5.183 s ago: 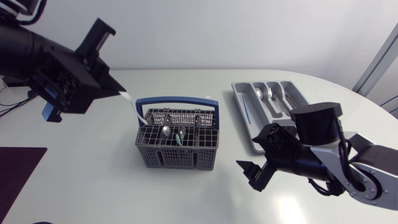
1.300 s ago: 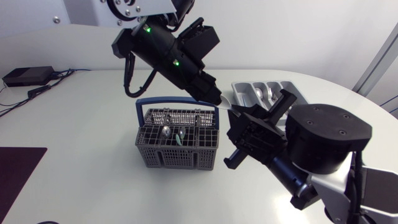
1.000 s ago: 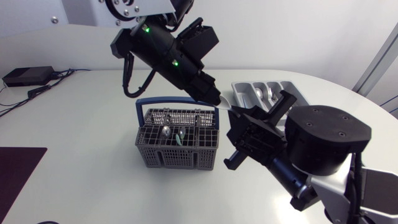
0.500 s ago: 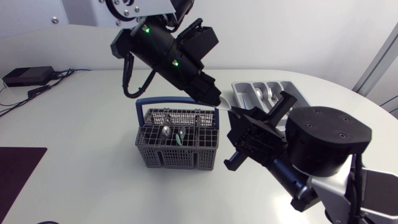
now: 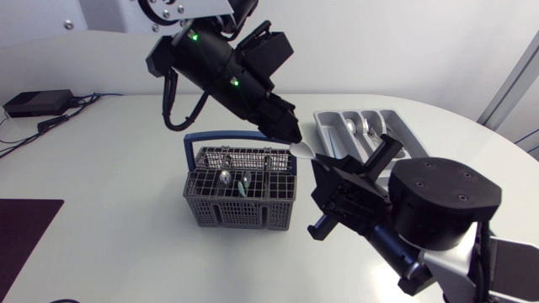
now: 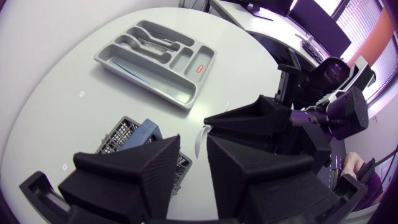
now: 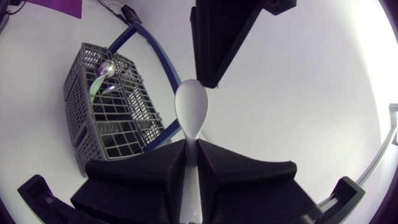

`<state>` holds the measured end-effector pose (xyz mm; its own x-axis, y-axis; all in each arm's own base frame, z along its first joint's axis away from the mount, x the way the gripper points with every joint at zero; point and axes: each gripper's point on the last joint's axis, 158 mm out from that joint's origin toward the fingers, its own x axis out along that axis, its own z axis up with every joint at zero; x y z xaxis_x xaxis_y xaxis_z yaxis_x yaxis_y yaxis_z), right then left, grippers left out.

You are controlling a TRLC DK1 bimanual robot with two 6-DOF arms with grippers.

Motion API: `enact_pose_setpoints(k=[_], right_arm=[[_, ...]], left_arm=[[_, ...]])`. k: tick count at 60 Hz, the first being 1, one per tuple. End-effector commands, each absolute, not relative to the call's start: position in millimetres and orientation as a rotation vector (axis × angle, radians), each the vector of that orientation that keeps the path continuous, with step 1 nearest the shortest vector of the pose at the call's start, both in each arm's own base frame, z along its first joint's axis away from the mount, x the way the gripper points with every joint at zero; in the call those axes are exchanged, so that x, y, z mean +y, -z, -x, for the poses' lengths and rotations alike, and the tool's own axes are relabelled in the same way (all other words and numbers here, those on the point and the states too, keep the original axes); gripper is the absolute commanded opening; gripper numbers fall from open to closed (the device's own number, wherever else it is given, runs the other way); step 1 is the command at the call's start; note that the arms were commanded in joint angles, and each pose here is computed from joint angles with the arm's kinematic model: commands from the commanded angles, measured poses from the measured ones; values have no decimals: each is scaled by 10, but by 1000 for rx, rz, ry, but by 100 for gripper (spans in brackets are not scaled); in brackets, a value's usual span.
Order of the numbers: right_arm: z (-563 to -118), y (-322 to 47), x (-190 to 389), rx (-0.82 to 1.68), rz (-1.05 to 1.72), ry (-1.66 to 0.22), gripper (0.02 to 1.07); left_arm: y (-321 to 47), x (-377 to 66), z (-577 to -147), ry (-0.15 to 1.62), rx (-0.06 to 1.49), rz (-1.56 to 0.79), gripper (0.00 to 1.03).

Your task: Unload the cutlery basket into the drawer organizer.

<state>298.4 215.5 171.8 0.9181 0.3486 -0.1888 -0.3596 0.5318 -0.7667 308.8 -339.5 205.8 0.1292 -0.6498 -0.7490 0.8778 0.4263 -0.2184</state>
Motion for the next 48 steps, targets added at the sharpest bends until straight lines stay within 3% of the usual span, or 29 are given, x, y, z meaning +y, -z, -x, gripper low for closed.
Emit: enact_pose_setpoints(k=[1, 7, 14, 28, 37, 48], right_arm=[[-2924, -1650, 2146, 18, 927, -439, 16], [-2899, -1632, 2108, 21, 938, -439, 16], [-2846, -1637, 2009, 24, 949, -459, 17], [-2983, -1626, 1344, 124, 913, -499, 17], [-3105, -1538, 898, 198, 912, -544, 17], [-3237, -1310, 608, 287, 937, -627, 17]], left_arm=[[-2369, -3391, -3102, 1133, 837, -263, 65], [-2552, -3372, -3116, 1133, 794, -252, 79], [-2799, -3272, -3171, 1114, 729, -248, 87], [-3025, -2800, -3231, 1060, 644, -362, 88], [-2550, -2517, -2927, 1114, 734, -567, 88], [-2007, -2310, -2671, 1182, 702, -840, 88]])
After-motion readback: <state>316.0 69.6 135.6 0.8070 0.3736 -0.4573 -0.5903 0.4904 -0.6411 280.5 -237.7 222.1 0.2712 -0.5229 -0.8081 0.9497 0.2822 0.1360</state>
